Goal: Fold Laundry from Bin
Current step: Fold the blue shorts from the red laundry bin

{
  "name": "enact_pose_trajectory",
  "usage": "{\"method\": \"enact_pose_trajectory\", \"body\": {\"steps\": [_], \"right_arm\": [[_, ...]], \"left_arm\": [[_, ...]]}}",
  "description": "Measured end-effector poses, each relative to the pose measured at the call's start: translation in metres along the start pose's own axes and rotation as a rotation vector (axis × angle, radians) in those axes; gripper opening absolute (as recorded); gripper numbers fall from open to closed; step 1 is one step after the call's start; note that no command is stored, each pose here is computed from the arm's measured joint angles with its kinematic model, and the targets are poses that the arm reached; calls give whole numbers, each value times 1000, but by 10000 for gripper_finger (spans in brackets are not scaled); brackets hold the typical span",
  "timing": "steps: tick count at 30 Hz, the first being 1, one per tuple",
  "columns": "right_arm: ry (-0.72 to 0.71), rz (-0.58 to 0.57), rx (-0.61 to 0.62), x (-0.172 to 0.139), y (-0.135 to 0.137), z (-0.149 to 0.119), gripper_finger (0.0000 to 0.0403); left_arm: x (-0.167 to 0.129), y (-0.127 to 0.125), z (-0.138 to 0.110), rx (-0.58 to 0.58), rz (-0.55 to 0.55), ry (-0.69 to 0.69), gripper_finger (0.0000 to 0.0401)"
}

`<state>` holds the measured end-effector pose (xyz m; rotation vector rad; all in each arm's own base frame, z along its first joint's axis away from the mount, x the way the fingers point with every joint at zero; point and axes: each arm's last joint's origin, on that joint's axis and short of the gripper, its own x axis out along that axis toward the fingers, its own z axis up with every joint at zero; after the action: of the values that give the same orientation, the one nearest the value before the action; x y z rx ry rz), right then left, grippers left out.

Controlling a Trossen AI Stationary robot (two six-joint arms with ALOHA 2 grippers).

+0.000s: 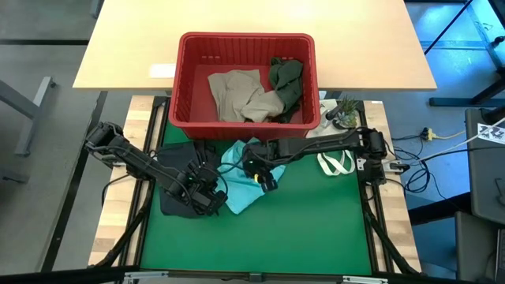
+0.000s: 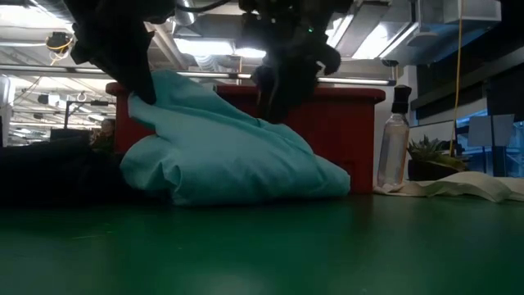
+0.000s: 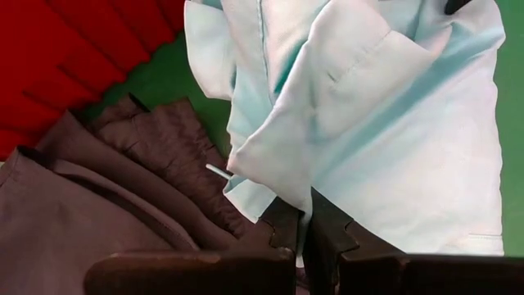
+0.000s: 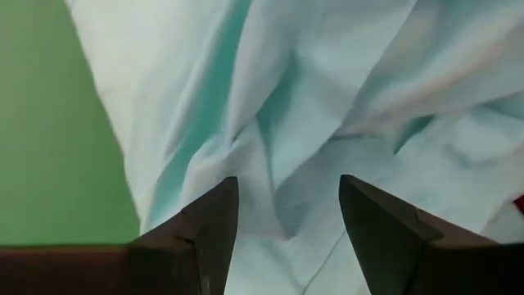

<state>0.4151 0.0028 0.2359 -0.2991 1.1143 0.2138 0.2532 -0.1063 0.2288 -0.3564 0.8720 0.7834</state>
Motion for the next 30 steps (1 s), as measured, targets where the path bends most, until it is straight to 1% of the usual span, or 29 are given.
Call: {"method": "enact_pose_trajectory", "body": {"steps": [2, 6, 8, 13, 16, 21, 25, 28, 30], "right_arm": [[-17, -28, 7, -1, -3, 2, 211], [-50, -47, 75, -2, -8, 3, 211], [-53, -41, 99, -2, -10, 3, 211], [-36, -17, 105, -2, -9, 1, 211], [-43, -8, 141, -2, -8, 2, 211], [-49, 8, 162, -1, -8, 2, 211], [-24, 14, 204, 9, -8, 0, 211], [-14, 17, 206, 15, -8, 0, 203], [-13, 17, 206, 17, -8, 0, 188]], "left_arm": [[0, 0, 0, -3, -2, -1, 0], [0, 0, 0, -3, -2, -1, 0], [0, 0, 0, -3, -2, -1, 0], [0, 0, 0, -2, -2, -1, 0], [0, 0, 0, -2, -2, -1, 0], [0, 0, 0, -2, -2, -2, 0], [0, 0, 0, -2, -1, -1, 0], [0, 0, 0, -3, -3, -2, 0], [0, -1, 0, -4, -5, -3, 0]]}}
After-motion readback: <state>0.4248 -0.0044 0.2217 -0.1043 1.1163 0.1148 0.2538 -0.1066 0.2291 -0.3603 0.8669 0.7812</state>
